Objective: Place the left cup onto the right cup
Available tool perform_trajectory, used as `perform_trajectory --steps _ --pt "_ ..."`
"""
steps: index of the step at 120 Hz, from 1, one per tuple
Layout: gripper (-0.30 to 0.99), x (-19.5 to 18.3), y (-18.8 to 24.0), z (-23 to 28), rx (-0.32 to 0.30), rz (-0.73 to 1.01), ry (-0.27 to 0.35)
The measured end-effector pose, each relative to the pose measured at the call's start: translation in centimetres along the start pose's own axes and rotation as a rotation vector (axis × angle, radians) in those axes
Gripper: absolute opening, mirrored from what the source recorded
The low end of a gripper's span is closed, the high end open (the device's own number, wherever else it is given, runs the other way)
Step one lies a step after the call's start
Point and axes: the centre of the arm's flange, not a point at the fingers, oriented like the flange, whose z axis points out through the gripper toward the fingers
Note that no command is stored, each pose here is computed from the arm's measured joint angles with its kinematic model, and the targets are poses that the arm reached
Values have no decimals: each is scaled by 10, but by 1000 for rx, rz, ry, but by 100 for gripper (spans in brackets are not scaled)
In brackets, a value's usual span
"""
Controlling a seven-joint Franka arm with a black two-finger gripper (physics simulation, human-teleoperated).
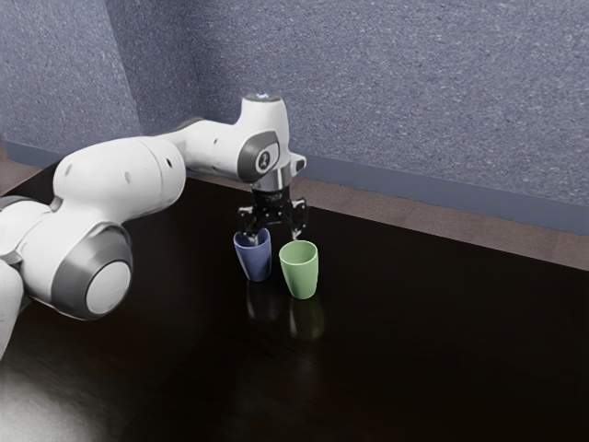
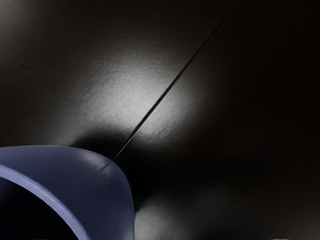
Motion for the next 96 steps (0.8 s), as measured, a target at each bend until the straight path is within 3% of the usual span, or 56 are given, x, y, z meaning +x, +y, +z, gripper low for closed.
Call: perform_trajectory --steps 55,96 --pt "22 5 -6 -1 8 -10 6" --pt "14 9 -12 -1 18 -21 2"
